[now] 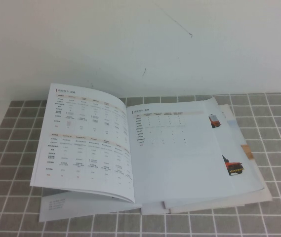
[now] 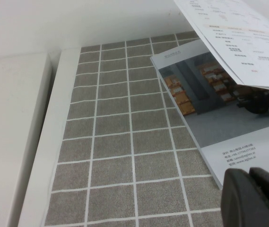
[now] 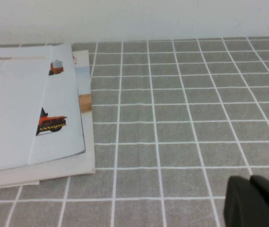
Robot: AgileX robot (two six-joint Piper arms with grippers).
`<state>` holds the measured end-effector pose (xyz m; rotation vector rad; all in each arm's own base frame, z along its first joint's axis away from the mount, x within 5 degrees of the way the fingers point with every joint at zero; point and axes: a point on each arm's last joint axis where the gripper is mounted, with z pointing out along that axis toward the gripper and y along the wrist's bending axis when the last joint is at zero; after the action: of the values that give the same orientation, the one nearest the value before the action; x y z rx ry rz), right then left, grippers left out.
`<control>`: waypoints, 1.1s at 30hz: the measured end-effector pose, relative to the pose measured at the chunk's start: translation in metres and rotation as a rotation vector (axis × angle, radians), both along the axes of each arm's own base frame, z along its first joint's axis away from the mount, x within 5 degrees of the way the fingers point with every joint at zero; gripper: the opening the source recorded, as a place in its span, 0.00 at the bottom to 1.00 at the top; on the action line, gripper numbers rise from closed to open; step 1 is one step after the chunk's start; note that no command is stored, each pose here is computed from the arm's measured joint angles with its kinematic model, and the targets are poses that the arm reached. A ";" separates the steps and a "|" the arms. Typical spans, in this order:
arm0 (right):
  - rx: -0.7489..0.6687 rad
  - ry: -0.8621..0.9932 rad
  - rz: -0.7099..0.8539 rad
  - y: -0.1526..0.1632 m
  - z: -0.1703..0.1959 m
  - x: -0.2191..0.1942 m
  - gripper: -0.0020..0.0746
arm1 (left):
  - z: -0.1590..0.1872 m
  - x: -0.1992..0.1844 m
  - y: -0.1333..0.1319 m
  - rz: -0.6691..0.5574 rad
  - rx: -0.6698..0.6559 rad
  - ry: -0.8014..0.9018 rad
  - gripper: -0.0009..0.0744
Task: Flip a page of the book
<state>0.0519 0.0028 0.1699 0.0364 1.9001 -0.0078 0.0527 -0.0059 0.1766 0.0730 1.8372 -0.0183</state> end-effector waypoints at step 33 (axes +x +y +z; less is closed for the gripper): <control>0.286 -0.642 -0.264 -0.023 0.052 -0.002 0.02 | 0.053 -0.005 0.028 0.286 -0.560 -0.659 0.01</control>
<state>0.0504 -0.0200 0.2217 0.4336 1.2317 0.0871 0.0478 0.0222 0.2297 -0.5198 1.1187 -0.2741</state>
